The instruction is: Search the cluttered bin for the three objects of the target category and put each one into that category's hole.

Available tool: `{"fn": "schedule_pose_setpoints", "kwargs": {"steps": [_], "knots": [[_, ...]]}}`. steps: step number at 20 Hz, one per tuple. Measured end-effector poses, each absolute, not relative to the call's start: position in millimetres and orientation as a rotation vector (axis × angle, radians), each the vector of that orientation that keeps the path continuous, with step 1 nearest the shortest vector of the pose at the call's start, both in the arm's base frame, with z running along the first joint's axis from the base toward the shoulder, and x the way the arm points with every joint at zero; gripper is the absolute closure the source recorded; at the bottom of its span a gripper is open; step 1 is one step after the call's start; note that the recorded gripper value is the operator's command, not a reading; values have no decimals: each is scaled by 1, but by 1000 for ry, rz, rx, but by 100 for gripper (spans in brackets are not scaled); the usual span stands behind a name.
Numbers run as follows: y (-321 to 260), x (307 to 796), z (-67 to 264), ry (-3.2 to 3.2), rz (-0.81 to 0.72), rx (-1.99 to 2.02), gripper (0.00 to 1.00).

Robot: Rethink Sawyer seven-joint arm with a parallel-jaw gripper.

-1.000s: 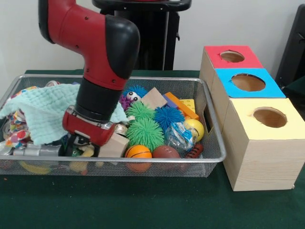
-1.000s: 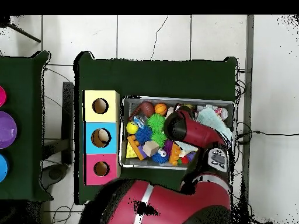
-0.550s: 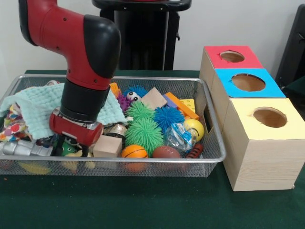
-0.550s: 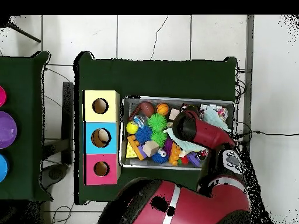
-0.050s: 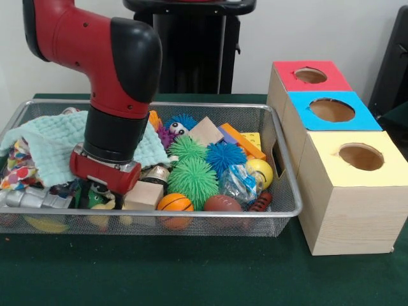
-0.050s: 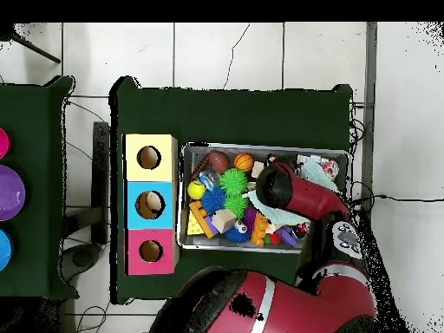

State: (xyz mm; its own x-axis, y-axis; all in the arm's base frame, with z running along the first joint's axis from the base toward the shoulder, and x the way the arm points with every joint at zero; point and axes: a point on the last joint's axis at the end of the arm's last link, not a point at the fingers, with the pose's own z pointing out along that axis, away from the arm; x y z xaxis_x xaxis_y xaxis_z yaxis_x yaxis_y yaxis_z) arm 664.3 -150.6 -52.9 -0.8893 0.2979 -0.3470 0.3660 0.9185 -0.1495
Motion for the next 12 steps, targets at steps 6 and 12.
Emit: {"fn": "schedule_pose_setpoints", "kwargs": {"steps": [6,12], "knots": [[-145,666,-50,2783,-245,527,0],[-134,668,-50,2788,-213,526,0]]}}
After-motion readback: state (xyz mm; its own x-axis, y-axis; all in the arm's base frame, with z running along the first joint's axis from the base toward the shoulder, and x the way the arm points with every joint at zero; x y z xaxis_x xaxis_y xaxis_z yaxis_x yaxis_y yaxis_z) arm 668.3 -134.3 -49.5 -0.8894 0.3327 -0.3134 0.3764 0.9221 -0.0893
